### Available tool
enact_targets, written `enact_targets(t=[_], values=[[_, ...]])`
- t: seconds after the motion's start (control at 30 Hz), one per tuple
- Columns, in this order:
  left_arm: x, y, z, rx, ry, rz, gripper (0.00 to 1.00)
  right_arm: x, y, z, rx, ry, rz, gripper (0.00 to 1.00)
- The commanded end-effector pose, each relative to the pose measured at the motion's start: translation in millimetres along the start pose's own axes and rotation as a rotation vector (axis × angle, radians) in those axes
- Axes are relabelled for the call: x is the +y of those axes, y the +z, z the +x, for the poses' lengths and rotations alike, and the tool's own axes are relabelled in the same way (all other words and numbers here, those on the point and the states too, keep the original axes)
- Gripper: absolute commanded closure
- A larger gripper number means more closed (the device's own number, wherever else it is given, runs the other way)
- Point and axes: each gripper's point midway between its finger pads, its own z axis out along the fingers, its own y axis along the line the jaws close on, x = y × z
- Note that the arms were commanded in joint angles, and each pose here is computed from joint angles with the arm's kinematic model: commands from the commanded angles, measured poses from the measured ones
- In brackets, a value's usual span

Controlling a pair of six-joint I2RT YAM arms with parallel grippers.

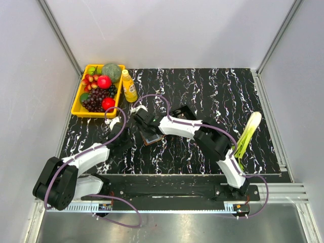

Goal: Put the credit cards into the card holder
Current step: Insert the credit card into the card holder.

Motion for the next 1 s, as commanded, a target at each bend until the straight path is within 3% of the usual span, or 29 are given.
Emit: enact_targets(t=[0.0, 0.2, 0.47, 0.97], values=[[-1, -2, -6, -0.028, 0.004, 0.014, 0.73, -13, 9, 23, 0.089, -0.047, 0.108, 0.57], [-1, -1, -5, -0.028, -0.003, 0.027, 0.73, -13, 1, 21, 0.087, -0.004, 0.117, 0.64], [-7, -4, -9, -0.035, 0.005, 0.054, 0.73, -24, -37, -26, -0.068, 0.008, 0.167, 0.62], [-19, -1, -9, -0.016, 0.028, 0.099, 0.73, -47, -48, -32, -0.084, -0.021, 0.243, 0.62]])
